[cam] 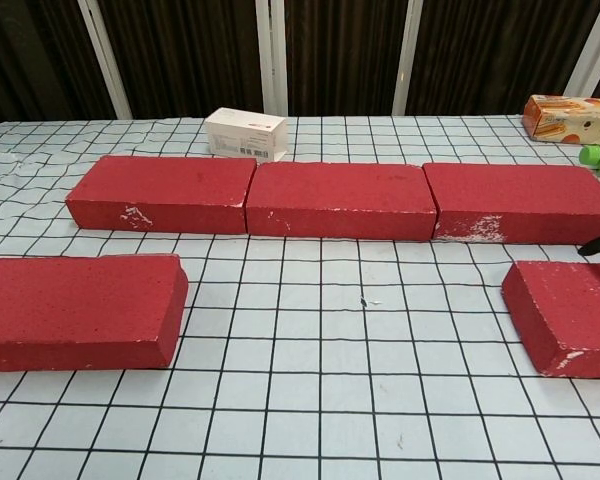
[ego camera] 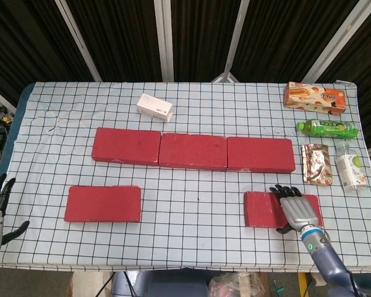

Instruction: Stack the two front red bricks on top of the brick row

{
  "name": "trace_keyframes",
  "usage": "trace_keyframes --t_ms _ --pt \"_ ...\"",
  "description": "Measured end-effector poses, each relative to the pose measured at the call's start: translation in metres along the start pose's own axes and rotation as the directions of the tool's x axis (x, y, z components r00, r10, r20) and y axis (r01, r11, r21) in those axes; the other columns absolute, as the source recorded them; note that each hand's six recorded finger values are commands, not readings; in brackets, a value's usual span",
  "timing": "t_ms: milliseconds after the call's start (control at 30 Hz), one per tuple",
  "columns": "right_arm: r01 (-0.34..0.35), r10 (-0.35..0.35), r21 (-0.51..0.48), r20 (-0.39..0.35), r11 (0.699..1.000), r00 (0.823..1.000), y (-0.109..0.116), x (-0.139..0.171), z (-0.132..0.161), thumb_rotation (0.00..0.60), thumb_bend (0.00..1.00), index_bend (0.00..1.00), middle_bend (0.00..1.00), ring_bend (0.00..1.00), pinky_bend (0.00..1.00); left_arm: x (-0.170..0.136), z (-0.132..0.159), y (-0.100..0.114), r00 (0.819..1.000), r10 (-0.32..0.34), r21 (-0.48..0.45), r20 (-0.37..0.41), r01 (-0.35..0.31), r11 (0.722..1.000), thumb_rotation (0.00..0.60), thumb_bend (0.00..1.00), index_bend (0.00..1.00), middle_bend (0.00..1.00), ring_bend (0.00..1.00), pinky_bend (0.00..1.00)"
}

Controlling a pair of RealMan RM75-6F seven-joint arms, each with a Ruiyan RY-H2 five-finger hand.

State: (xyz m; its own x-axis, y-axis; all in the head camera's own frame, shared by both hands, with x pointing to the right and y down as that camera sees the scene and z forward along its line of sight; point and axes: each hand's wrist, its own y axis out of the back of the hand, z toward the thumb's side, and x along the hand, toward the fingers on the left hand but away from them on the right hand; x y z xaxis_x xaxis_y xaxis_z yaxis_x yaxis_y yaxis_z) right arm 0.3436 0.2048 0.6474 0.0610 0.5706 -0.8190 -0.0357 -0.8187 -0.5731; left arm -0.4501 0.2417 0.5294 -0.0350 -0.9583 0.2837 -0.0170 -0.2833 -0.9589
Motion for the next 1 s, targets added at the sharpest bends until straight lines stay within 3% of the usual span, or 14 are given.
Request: trace_keyframes --t_ms 233,600,800,1000 --pt "0.015 -0.015 -0.004 0.003 1.000 1.000 0.000 -0.001 -0.003 0.600 0.15 0.05 0.21 0.20 0.00 0.000 0.001 -0.002 1.000 -0.010 0.007 0.004 0.010 1.000 0.600 0.00 0.09 0.00 0.00 0.22" --pt "0.051 -0.051 -0.005 -0.005 0.999 0.999 0.004 -0.001 -0.002 0.600 0.15 0.20 0.22 0.21 0.00 0.000 0.002 -0.002 1.000 -0.018 0.000 0.004 0.018 1.000 0.600 0.00 0.09 0.00 0.00 0.22" --pt "0.113 -0.114 -0.031 -0.011 0.993 0.993 0.029 0.006 0.000 0.600 0.15 0.21 0.22 0.21 0.00 0.000 0.000 -0.002 1.000 -0.017 -0.004 0.000 0.017 1.000 0.600 0.00 0.09 0.00 0.00 0.22" --pt "0.203 -0.203 -0.025 -0.017 0.979 0.979 0.077 0.015 0.005 0.600 0.15 0.21 0.22 0.21 0.00 0.003 -0.003 -0.004 1.000 -0.025 -0.002 -0.012 0.025 1.000 0.600 0.00 0.09 0.00 0.00 0.22"
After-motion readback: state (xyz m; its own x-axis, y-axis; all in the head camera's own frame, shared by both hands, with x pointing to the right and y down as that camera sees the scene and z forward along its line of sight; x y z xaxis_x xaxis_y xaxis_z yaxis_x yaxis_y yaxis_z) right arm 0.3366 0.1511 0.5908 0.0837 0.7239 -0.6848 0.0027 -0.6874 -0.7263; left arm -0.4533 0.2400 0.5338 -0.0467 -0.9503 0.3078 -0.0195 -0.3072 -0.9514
